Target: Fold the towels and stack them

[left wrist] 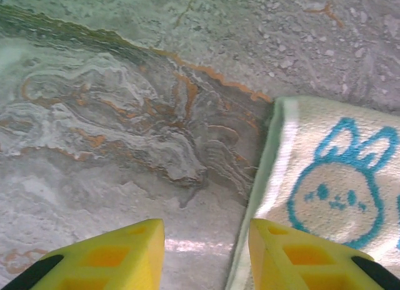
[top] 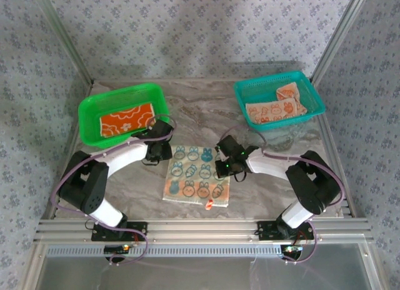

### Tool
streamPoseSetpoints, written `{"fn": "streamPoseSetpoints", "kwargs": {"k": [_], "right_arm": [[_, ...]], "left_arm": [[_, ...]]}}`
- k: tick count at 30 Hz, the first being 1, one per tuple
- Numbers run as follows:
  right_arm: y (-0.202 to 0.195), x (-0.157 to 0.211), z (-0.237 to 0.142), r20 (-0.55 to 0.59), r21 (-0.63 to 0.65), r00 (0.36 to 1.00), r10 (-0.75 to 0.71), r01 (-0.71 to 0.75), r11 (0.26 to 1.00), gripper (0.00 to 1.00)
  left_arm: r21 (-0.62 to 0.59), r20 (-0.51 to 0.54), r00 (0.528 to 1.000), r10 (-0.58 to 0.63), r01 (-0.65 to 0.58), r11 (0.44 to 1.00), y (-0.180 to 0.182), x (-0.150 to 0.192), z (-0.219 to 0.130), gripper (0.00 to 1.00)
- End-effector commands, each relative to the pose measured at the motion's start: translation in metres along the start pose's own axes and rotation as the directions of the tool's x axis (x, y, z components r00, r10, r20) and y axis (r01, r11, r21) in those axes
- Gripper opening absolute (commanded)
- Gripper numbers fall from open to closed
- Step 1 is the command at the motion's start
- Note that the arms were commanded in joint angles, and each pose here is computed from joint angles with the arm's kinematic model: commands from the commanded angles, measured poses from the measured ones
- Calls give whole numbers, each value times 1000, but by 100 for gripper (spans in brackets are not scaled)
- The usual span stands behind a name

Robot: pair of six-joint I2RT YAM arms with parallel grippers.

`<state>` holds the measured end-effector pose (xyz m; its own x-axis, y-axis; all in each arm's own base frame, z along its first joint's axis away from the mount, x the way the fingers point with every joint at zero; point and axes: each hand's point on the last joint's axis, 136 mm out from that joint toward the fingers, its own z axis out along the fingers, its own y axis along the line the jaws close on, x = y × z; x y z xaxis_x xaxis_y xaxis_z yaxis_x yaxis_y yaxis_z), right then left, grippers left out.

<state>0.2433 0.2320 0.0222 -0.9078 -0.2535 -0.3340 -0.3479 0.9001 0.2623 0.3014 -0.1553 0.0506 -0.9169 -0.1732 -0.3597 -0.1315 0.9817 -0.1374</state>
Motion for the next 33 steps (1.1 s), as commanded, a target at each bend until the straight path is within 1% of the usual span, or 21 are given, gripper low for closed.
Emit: {"fn": "streamPoseSetpoints", "kwargs": {"k": [1, 5, 7, 8, 11, 13, 14, 17, 21, 27, 30, 33], "right_arm": [[-14, 12, -6, -42, 29, 999, 0, 1, 1000, 5], [-3, -6, -16, 8, 6, 1000, 3, -3, 1000, 8], [0, -13, -19, 22, 3, 1000, 2, -2, 1000, 9], [1, -14, -20, 27, 5, 1000, 2, -2, 1000, 9], [2, -17, -20, 33, 4, 999, 6, -7, 1000, 9], [3, -17, -19, 30, 0, 1000, 9, -9, 1000, 9], [4, -16, -18, 29, -1, 1000, 10, -10, 1000, 9], [5, -14, -16, 24, 3, 1000, 9, -9, 1000, 9], [5, -14, -15, 22, 5, 1000, 11, -11, 1000, 9], [2, -14, -16, 24, 18, 1000, 15, -15, 1000, 10], [1, -13, -15, 22, 22, 1000, 15, -16, 1000, 10], [2, -17, -18, 31, 20, 999, 16, -17, 1000, 10]], "left_arm": [[61, 15, 1000, -12, 11, 998, -17, -7, 1, 40], [68, 37, 999, -8, 5, 998, -26, -21, 8, 37], [82, 46, 999, -8, 4, 997, -32, -27, 11, 31], [91, 49, 999, -5, 1, 996, -35, -30, 13, 30], [114, 46, 999, -1, -4, 994, -45, -35, 18, 23], [122, 45, 999, 0, -6, 993, -50, -39, 21, 12], [123, 46, 999, -3, -3, 992, -51, -41, 22, 9], [118, 40, 999, 5, -9, 993, -55, -45, 27, 9], [102, 12, 1000, 22, -23, 995, -56, -42, 39, 8], [-1, -25, 999, 48, -48, 999, -33, -28, 54, 7], [-31, -22, 998, 54, -54, 998, -27, -29, 55, 8], [-15, -3, 999, 52, -52, 999, -30, -37, 46, 12]]}}
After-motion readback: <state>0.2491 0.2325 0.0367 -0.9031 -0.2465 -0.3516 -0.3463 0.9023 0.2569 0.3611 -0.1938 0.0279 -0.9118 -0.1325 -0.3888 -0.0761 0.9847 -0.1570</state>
